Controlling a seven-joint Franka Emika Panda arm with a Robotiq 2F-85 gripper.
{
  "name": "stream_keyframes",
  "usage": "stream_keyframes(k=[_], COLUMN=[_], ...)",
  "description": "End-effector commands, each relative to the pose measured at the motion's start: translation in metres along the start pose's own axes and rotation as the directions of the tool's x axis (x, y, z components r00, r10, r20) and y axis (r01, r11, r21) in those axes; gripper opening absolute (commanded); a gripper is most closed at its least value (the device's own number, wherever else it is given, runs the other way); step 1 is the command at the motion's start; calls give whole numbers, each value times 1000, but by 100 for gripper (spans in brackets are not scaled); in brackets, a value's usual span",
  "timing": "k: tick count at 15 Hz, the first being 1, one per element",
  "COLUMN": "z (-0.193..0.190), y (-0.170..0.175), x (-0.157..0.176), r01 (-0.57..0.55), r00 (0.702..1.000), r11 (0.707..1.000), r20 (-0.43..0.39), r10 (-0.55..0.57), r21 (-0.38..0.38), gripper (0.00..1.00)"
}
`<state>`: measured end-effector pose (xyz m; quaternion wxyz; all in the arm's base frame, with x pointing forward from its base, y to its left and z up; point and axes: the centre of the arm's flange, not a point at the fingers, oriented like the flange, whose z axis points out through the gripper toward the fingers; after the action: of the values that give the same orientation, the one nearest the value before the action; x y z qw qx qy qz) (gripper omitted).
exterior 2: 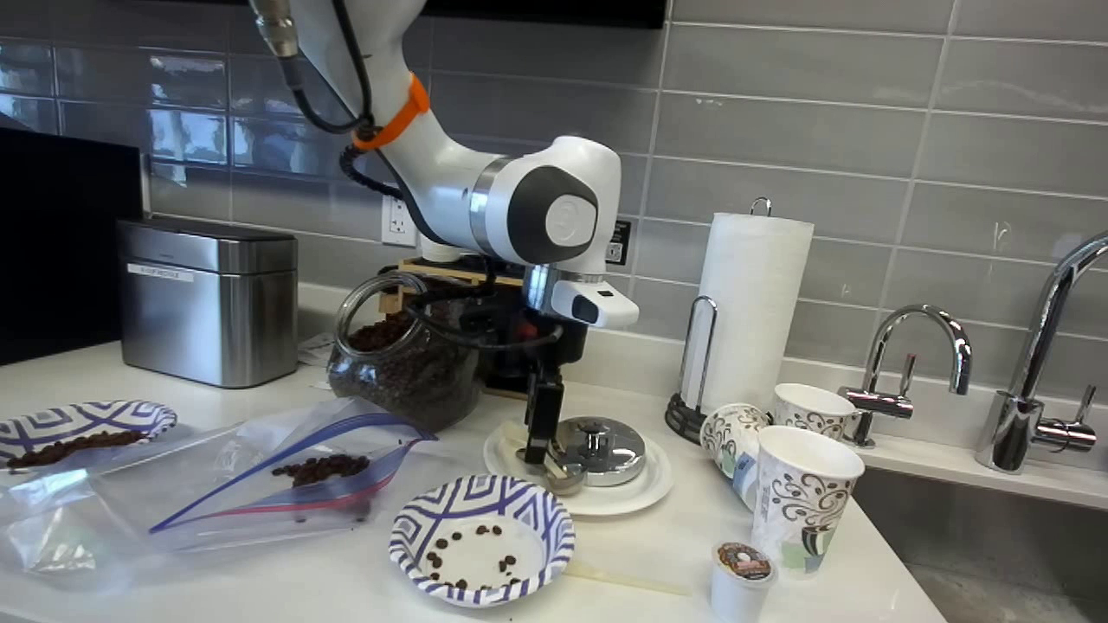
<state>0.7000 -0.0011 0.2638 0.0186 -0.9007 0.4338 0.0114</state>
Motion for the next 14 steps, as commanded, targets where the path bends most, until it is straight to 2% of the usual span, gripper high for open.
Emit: stream_keyframes(k=[1, 14], z=[1, 1], y=[-6, 0], x=[-2, 4], r01=[-2, -44], r00=[1000, 999], r11=[999, 998], r20=[2, 7], r10=[2, 44], r21=[-35, -36], gripper=[94, 94])
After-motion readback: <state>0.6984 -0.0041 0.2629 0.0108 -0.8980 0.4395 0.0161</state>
